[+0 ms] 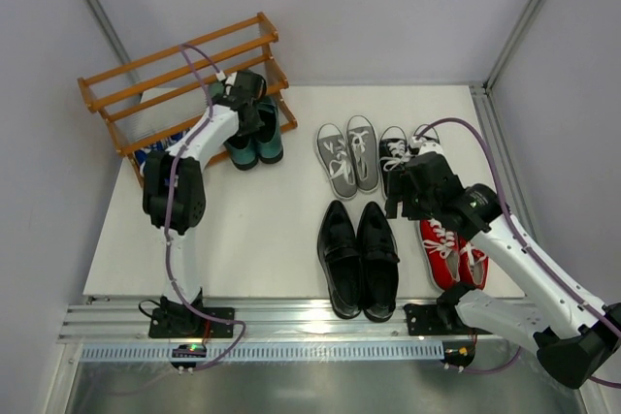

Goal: Place and organize the shoes onto the shoe shelf

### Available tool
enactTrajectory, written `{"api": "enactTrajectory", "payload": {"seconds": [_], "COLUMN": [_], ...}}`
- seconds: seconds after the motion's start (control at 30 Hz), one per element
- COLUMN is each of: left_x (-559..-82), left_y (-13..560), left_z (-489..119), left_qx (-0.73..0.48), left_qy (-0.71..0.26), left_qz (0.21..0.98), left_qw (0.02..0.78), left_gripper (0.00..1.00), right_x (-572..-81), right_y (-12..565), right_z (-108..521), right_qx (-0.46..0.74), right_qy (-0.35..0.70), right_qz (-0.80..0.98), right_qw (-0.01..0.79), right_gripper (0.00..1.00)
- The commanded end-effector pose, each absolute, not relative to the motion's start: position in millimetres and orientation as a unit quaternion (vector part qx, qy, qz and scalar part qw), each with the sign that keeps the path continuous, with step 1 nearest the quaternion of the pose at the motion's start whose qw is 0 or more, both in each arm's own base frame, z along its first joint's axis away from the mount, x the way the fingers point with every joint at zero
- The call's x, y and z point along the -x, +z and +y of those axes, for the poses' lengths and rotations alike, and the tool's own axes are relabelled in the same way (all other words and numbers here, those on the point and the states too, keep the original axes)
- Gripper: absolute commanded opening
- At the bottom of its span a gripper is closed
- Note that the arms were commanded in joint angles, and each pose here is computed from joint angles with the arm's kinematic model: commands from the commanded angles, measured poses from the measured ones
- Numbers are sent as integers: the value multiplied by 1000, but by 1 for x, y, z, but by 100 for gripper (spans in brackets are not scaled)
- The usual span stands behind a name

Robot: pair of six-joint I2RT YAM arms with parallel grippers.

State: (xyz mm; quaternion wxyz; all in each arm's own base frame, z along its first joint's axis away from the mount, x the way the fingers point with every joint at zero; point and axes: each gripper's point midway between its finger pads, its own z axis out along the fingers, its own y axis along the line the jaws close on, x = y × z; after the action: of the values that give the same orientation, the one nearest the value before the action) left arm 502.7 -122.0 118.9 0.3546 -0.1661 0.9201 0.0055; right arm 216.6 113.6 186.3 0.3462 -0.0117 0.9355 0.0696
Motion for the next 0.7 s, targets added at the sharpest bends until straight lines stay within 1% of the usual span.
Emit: {"api": "enactTrajectory", "payload": {"seconds": [0.0, 0.27, 0.53, 0.63, 0.67], "left_x": [-553, -582, -587, -583, -578], "left_y": [197, 183, 155, 146, 142], "left_z": [-112, -105, -98, -92, -90], "left_qx": [181, 170, 190, 215, 228], "left_qy": [-13, -6, 5, 17, 19], "left_qz": [865, 866, 869, 865, 864], "left_qw": [468, 469, 457, 452, 448], "left_gripper": [0, 0, 0, 13, 13], "right_x": [-221, -226, -227, -227, -228], "right_y": [187, 185, 178, 176, 176], "right_z": [108, 109, 111, 111, 111], "right_qx": [6, 9, 9, 9, 8], "right_qy": [57, 53, 56, 57, 57], "right_qz": [934, 936, 938, 939, 938], "right_qw": [352, 348, 342, 339, 341], "right_gripper": [81, 81, 81, 81, 81]}}
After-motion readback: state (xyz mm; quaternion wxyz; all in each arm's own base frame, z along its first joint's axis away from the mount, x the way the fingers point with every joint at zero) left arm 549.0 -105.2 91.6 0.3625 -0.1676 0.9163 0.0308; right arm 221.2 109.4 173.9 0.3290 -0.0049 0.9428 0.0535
